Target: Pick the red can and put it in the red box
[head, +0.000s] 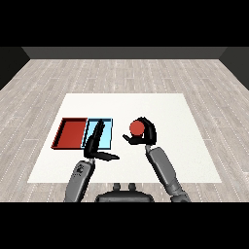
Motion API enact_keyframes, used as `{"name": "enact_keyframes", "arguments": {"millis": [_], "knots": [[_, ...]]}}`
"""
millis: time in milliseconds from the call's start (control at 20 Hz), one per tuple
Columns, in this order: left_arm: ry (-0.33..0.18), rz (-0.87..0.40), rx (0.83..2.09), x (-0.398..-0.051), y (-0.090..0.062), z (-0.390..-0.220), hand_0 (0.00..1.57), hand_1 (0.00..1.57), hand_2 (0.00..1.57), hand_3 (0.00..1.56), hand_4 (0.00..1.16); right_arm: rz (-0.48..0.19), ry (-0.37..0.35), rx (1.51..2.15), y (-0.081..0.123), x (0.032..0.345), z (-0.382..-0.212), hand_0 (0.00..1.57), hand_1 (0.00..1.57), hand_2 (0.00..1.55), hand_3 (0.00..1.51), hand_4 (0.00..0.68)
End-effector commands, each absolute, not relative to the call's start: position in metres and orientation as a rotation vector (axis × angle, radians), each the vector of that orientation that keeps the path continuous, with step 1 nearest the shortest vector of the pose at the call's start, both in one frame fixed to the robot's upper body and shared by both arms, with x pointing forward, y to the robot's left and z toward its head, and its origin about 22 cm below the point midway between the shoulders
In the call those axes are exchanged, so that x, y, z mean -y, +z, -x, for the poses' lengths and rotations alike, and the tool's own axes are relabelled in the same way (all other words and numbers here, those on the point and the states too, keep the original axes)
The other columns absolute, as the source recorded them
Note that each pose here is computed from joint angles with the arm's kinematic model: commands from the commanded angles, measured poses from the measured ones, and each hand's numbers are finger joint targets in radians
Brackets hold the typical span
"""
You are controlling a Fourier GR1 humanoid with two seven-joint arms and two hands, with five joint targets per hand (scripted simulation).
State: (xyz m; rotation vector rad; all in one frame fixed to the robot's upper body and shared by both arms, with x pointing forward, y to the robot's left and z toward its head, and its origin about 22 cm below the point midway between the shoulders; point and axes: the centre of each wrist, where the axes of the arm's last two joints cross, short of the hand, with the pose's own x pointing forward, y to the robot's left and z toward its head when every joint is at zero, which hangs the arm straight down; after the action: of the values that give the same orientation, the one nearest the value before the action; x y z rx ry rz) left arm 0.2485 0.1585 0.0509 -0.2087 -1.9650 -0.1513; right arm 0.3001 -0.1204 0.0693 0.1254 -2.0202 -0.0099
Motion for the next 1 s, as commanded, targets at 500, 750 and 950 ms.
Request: {"name": "enact_keyframes", "arguments": {"millis": [500,750,950], "knots": [[-0.166,0.229,1.839,-0.119,0.025,-0.287,0.00,0.00,0.00,0.00,0.00,-0.185,0.009,2.096,0.092,0.100,-0.296,1.45,1.45,1.44,1.40,0.647],[-0.175,0.260,1.810,-0.124,0.003,-0.264,0.00,0.00,0.00,0.00,0.00,-0.215,0.013,2.100,0.066,0.102,-0.286,1.47,1.47,1.44,1.39,0.652],[-0.181,0.280,1.803,-0.110,0.015,-0.267,0.00,0.00,0.00,0.00,0.00,-0.197,0.022,2.117,0.075,0.090,-0.282,1.46,1.46,1.43,1.38,0.654]]}}
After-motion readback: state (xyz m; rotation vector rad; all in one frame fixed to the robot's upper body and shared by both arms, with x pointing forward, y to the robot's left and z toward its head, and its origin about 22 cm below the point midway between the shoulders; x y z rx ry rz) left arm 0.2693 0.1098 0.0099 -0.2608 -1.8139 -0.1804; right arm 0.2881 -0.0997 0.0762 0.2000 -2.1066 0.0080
